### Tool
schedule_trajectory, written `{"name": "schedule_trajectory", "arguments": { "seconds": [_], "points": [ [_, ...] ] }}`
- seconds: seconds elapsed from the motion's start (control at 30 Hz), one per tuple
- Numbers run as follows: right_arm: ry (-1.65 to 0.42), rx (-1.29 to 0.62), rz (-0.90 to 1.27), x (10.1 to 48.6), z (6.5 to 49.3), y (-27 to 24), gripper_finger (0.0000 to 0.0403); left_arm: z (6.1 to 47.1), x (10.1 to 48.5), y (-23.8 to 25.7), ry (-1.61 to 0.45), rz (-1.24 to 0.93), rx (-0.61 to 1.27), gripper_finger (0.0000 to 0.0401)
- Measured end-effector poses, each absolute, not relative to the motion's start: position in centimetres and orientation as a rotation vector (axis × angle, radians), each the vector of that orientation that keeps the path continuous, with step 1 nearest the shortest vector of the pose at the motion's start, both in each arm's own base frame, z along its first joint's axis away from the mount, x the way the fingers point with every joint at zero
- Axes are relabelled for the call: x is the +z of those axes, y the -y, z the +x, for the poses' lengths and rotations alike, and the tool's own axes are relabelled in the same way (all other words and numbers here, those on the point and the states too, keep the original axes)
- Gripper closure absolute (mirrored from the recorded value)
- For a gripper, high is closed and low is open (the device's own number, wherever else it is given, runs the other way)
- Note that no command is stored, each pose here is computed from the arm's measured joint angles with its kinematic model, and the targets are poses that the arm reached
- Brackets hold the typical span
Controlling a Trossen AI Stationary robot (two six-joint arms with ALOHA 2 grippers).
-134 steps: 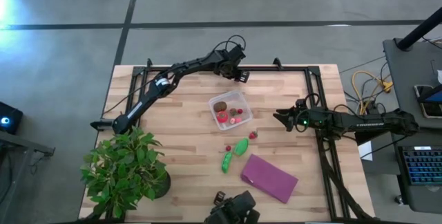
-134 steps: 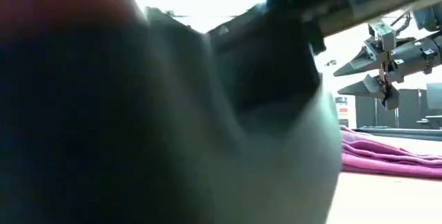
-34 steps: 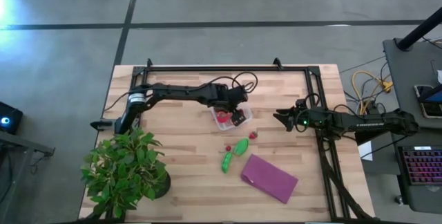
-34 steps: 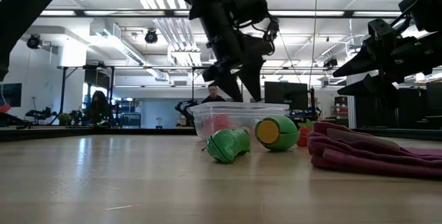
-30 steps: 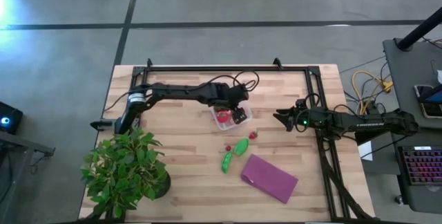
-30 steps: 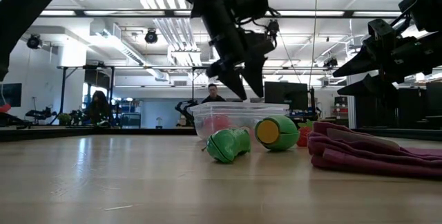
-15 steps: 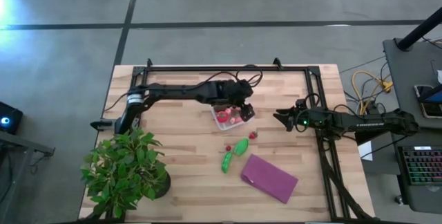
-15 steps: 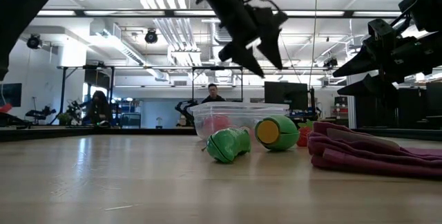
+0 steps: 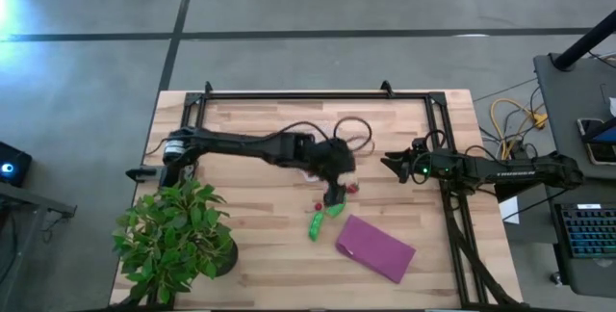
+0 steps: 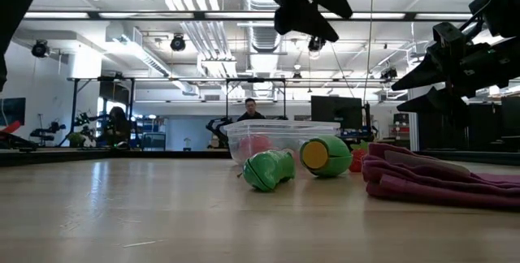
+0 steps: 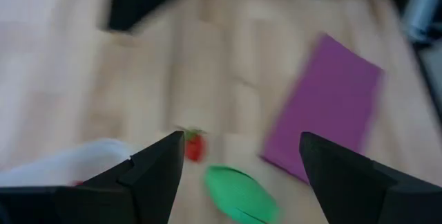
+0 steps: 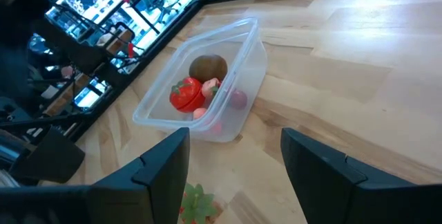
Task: Pick and placing Produce into tupperware
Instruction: Put the red strawberry into the transparent bin
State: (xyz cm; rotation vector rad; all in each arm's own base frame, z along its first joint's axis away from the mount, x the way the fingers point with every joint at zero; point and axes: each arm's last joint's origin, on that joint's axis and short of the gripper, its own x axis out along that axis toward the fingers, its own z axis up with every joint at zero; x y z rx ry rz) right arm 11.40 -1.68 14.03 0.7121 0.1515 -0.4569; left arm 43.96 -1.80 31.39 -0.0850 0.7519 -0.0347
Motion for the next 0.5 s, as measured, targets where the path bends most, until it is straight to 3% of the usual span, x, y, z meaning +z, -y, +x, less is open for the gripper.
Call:
{"name": "schedule_trajectory", "arguments": {
  "seconds": [0.33,0.5],
  "points": [
    [-0.151,-0.457,0.712,14.0,11.4,1.7,0.0184,42.6,27.5,6.4,-0.927,0.008,-0.254,0.0129],
    [-0.151,-0.456,0.713,14.0,11.4,1.7,0.0184,42.5,25.2,6.6,-0.990,-0.087,-0.200,0.0129]
  ]
}}
